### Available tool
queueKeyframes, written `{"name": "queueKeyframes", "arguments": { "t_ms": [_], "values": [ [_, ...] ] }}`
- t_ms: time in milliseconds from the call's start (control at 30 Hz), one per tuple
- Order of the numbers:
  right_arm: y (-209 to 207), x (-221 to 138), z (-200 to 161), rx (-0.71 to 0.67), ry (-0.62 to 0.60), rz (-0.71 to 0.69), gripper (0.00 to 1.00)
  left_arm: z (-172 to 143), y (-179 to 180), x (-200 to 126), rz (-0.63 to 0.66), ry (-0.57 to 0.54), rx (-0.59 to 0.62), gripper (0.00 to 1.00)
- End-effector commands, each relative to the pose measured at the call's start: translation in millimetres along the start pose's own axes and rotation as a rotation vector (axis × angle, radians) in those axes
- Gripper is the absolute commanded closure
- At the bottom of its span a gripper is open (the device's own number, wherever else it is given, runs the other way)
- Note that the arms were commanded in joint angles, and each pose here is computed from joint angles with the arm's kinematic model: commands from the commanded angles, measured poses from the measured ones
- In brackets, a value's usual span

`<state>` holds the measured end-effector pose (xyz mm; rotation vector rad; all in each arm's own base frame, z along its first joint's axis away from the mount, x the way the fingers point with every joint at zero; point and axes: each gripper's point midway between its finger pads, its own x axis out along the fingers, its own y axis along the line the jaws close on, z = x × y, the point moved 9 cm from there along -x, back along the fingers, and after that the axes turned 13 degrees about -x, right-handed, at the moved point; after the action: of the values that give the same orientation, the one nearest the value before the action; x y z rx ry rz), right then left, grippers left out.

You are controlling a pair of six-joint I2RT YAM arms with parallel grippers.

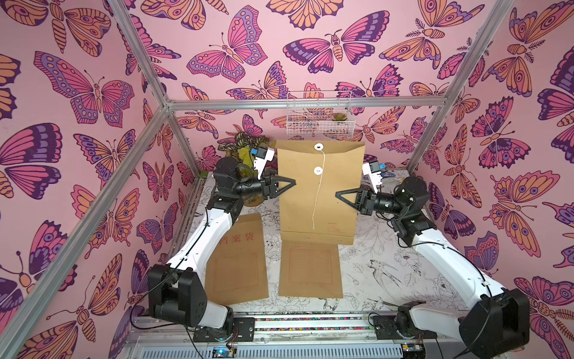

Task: Close the mouth of the file bag
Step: Pick up the file bag from the file bag.

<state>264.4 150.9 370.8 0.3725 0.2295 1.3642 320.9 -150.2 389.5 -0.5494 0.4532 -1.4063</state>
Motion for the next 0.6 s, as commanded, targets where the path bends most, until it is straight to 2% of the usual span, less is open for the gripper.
{"name": "queueKeyframes", "arguments": {
  "t_ms": [0,133,267,367,500,567],
  "values": [
    [-0.2,2.1,2.6,-0.015,-0.015,0.002,1.0,-1.2,2.4,9.2,-0.039,0.011,-0.017,0.6],
    [-2.8,2.4,2.0,-0.011,-0.012,-0.009,1.0,-4.0,6.3,17.8,-0.057,0.024,-0.036,0.7],
    [-6.8,2.3,-0.2,0.005,0.0,-0.036,1.0,-1.5,8.8,16.8,-0.062,0.002,-0.04,0.88],
    [-14.6,0.3,-4.8,0.039,0.009,-0.089,0.87,1.0,8.4,17.2,-0.071,-0.012,-0.049,0.99],
    [-27.5,-5.5,-14.0,0.12,0.013,-0.172,0.56,4.6,6.1,15.1,-0.052,-0.048,-0.077,1.0],
    [-34.9,-13.9,-20.2,0.177,0.008,-0.242,0.46,4.1,3.4,12.8,-0.032,-0.065,-0.082,1.0]
  ]
}}
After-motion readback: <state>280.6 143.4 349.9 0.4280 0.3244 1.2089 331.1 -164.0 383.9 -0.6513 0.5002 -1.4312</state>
